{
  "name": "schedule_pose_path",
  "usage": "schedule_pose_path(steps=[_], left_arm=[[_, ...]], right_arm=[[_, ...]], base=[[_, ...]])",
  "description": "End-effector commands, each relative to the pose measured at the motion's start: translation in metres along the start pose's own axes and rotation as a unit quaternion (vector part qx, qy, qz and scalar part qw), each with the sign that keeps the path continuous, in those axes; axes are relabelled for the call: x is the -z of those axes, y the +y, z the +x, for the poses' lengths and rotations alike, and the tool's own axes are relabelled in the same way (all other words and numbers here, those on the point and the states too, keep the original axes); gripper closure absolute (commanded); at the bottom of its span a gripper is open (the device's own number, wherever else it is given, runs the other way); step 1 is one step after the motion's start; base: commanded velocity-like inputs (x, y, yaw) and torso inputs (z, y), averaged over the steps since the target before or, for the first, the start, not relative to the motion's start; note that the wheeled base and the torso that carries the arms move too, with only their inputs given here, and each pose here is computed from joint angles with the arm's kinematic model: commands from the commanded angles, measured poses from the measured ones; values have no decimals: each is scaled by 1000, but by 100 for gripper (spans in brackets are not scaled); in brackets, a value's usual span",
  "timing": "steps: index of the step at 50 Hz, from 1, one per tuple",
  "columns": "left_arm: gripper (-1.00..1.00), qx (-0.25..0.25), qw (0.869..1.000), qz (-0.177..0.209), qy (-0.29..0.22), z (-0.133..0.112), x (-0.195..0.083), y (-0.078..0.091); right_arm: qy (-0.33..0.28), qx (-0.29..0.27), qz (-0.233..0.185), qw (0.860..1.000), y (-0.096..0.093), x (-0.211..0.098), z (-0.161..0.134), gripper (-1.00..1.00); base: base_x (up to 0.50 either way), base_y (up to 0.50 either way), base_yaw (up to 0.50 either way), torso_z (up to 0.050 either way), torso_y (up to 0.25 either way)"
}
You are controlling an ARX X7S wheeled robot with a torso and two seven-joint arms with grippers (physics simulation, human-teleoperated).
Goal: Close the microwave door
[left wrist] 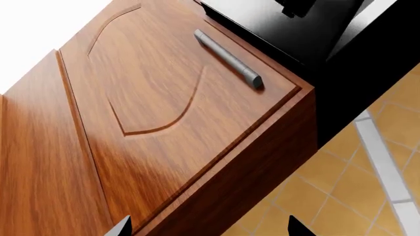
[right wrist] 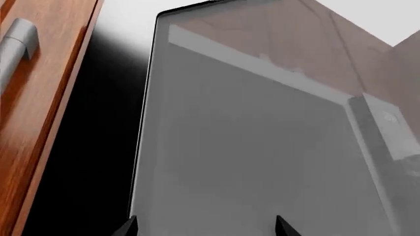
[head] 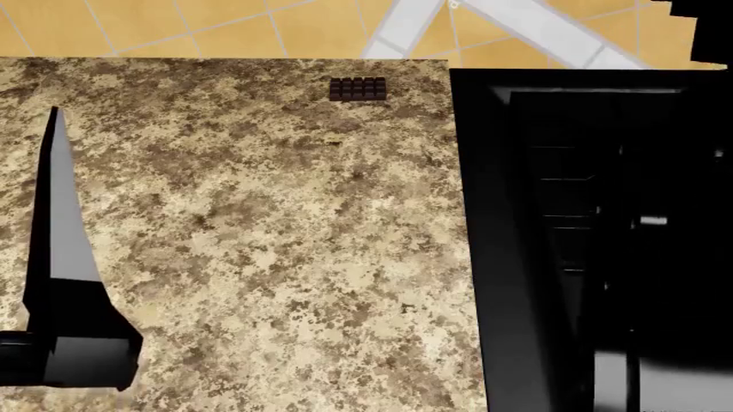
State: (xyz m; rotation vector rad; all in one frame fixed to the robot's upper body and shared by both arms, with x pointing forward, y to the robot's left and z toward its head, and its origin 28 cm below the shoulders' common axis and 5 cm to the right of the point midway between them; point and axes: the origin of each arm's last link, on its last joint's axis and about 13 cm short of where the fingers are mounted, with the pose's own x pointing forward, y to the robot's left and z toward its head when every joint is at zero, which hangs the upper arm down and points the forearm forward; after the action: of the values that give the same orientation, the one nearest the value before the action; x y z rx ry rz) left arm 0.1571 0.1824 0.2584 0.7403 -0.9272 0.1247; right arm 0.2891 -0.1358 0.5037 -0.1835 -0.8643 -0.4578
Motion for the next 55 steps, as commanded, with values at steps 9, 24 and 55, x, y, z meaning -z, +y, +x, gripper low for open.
schedule_pose_path(steps=[9,24,55], left_arm=[[-100,-1,1000,4,-1,0,-2,-1],[-100,-2,1000,6,0,1,-3,-1],[-100,-5,1000,6,2,2,-4,-1]], right_arm=[[23,4,18,1000,2,-4,21,-100],[56,-14,48,997,8,-3,32,-100],[118,9,99,988,-1,4,44,-100]], base=[[0,0,0,0,0],[0,0,0,0,0],[0,0,0,0,0]])
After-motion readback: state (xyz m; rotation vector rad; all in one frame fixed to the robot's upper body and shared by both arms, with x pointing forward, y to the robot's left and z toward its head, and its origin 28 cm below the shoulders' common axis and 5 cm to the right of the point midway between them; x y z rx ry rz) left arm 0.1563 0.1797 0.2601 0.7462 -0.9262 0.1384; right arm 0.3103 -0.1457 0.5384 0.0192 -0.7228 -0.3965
